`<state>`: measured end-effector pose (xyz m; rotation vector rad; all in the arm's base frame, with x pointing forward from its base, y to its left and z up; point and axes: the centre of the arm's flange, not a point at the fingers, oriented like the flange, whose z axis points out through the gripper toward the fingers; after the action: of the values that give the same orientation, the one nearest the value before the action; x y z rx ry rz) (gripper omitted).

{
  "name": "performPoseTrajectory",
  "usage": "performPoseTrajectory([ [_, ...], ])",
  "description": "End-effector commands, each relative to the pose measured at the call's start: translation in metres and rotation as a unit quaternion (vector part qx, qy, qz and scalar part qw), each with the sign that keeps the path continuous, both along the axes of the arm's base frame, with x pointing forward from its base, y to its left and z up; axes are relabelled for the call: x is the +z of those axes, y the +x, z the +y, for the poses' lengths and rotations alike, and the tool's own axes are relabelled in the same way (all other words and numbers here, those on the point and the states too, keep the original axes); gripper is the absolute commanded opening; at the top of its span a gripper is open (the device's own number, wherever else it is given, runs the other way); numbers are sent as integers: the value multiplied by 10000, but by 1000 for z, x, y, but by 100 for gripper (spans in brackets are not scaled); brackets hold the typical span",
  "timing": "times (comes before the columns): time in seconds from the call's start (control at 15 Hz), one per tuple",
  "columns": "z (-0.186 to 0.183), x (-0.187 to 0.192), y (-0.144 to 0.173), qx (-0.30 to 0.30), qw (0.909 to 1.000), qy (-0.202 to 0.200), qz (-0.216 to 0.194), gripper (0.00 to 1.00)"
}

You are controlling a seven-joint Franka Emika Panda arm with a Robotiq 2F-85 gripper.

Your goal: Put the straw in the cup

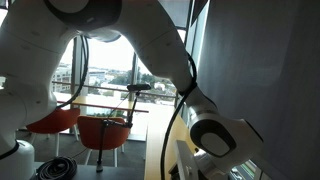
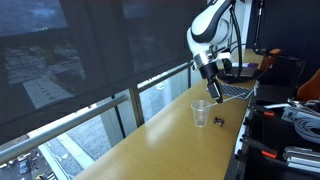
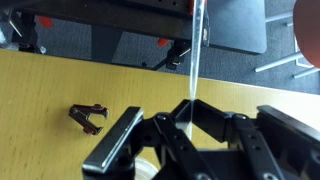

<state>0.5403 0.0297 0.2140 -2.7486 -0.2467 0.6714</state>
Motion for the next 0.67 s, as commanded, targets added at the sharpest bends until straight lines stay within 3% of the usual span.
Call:
performPoseTrajectory([
  [0.0,-8,16,5,-45,9998,44,-191,3],
  [0.6,-25,13,9,-200,9997,-71,-131,3],
])
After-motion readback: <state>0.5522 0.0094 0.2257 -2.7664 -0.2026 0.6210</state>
